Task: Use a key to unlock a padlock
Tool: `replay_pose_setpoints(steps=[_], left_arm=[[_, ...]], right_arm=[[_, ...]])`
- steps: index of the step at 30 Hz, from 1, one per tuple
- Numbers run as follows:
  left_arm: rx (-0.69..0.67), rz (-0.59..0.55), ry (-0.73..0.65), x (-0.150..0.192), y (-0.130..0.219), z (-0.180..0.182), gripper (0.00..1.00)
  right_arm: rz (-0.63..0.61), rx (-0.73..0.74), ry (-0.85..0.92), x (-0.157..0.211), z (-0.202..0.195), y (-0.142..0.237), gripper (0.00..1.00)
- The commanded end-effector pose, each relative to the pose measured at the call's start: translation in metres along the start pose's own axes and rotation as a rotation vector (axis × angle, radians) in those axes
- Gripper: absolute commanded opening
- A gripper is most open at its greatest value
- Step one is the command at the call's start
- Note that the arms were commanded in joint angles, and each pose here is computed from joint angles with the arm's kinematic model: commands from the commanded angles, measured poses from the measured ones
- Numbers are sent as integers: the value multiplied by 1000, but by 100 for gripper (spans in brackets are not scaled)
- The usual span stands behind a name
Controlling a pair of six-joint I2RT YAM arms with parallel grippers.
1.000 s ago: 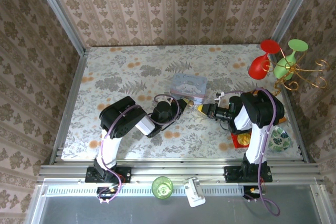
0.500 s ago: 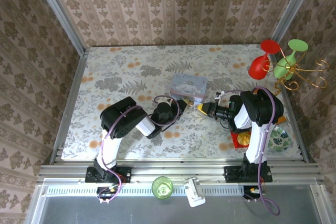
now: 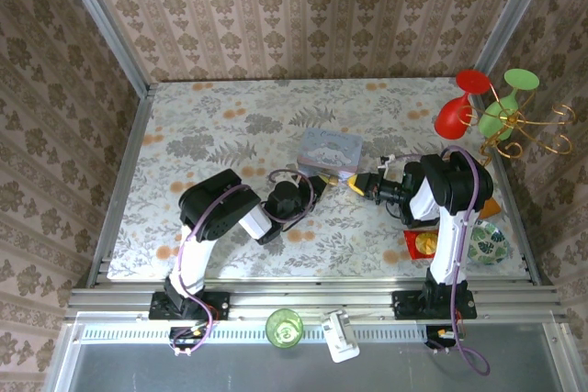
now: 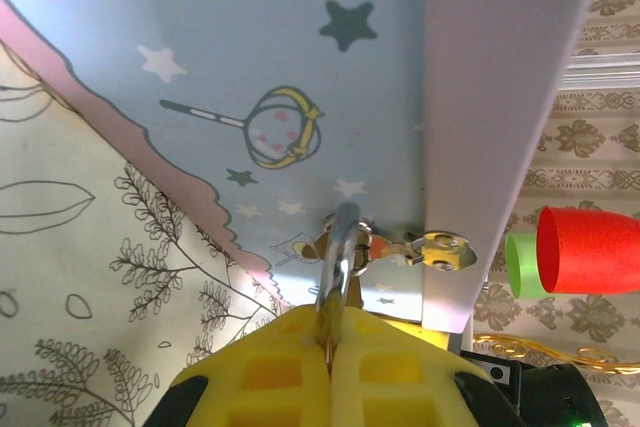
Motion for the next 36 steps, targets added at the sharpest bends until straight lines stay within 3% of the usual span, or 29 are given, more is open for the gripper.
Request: replay_pose_setpoints(steps=[1, 16, 27, 36], left_arm=[[-2, 106, -2, 23, -4, 6, 0], [26, 123, 13, 26, -13, -2, 0], [35, 140, 4, 28, -11, -6, 0], [13, 150, -7, 26, -8, 3, 0]], right_arm=[[-2, 149, -100, 14, -32, -11, 0], [-53, 209, -126, 27, -42, -13, 0], [27, 310, 21, 34, -26, -34, 0], [-3, 316, 104, 39, -12, -32, 0]])
Point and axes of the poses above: each hand's point on the last joint's axis, 136 mm out from that joint toward the fingers, its own y axis back along the fingers, its own z axis along the line the jaws close on, x = y × z, the point moved 7 cm from there along y, back along the fingers, and after that the axes turned 2 degrees about -y, right-handed, at the moved point
